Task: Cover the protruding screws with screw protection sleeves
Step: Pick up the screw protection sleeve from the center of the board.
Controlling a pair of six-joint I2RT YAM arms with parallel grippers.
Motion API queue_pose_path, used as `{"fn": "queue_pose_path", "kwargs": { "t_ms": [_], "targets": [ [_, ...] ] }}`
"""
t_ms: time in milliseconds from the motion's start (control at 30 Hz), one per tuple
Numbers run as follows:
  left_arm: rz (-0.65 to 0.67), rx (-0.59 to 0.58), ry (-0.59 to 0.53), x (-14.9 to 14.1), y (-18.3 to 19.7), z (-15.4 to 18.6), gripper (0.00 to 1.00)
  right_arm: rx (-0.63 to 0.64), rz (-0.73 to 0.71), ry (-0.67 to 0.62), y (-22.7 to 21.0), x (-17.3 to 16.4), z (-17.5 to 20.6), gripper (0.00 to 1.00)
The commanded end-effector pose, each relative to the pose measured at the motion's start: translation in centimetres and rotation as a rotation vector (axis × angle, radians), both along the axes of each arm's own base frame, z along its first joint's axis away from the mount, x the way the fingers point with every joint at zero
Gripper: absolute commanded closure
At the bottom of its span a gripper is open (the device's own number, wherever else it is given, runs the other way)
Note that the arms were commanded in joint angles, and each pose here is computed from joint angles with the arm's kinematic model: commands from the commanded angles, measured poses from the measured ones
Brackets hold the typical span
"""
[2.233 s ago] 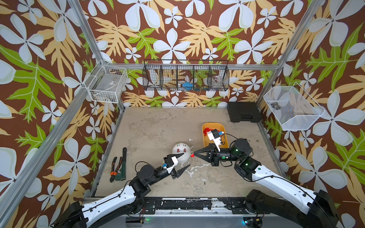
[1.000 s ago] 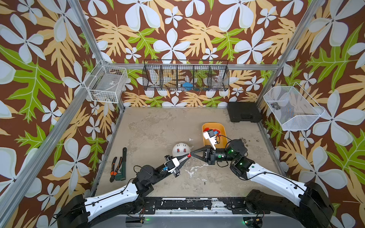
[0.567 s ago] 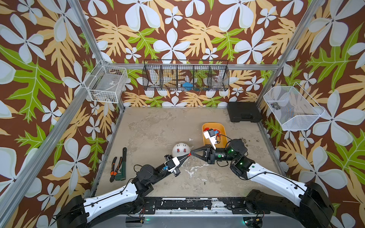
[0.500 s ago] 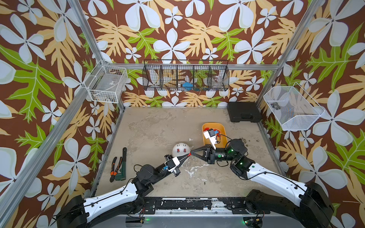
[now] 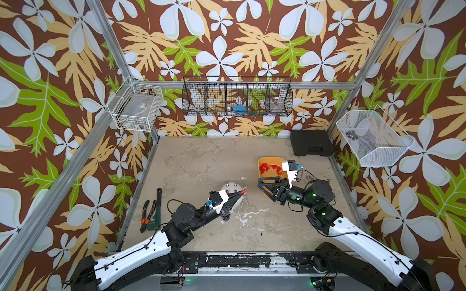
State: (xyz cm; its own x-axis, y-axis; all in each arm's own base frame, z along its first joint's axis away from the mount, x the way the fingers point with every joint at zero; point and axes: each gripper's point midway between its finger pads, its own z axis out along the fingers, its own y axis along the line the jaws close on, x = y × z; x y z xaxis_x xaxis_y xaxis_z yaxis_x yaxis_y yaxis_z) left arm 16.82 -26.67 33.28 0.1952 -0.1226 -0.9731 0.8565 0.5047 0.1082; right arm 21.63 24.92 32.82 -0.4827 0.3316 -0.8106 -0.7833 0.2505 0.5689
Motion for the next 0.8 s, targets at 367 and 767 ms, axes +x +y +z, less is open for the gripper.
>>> {"fn": "queue_pose_path", "kwargs": {
  "t_ms": [367, 767],
  "targets": [
    [0.045, 0.305, 0.541, 4.1, 1.5, -4.2, 1.0, -0.097, -0.342, -0.148, -4.3, 1.4, -11.1, 0.51],
    [0.291, 0.541, 0.924, 11.1, 3.9, -7.6, 1.0, -0.274, -0.492, -0.293, -4.3, 0.5, -14.1, 0.53]
  ]
}}
